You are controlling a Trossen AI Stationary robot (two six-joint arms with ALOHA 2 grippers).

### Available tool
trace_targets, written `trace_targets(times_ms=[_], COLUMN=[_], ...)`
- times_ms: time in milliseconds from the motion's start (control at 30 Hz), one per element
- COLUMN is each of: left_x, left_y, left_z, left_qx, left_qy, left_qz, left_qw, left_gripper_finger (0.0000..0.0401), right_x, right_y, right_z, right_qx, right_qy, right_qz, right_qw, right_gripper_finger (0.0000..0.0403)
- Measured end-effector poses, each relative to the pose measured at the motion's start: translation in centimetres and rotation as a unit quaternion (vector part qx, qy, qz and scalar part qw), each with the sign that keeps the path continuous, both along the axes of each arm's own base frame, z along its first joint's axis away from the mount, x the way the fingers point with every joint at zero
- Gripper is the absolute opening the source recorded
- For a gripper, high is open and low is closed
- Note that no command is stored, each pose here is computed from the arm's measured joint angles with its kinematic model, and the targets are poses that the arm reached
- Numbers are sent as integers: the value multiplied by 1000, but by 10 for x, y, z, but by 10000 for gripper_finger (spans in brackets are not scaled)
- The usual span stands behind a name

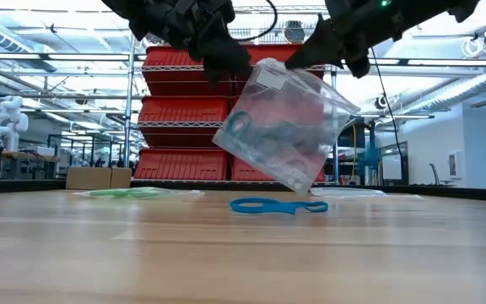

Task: Sort rubber bands
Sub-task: Close the center transparent zip bag

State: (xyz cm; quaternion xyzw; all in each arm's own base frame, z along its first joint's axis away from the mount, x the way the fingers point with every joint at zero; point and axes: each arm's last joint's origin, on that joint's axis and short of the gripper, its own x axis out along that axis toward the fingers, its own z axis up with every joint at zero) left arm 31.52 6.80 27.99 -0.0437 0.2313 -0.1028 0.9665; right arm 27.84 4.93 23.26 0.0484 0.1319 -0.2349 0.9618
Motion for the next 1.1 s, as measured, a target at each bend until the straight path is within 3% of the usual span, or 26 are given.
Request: trace_targets(times_ms=[200, 667, 800, 967, 1100], left_x=[5, 7, 8, 9, 9], left_y=[-14, -13, -13, -14, -16], left_z=[1, 2, 4, 6, 6], left_qx=[3, -20, -17, 4, 7], left_qy=[-15, -7, -22, -34, -35], left_qz=[-21, 31, 37, 24, 13], left_qw=[1000, 999, 999, 999, 999], left_gripper_finger=[160, 156, 119, 22, 10], right_x=[1, 2, 2, 1, 1], right_y=[-1, 0, 2, 4, 4], right_z=[2, 5, 5, 5, 5], right_qx=[-9, -21, -22, -23, -23], right_qy=[-4, -16, -15, -15, -15], right_qz=[2, 8, 12, 16, 16], right_qw=[1000, 1000, 1000, 1000, 999], right_gripper_finger=[0, 0, 0, 0, 0])
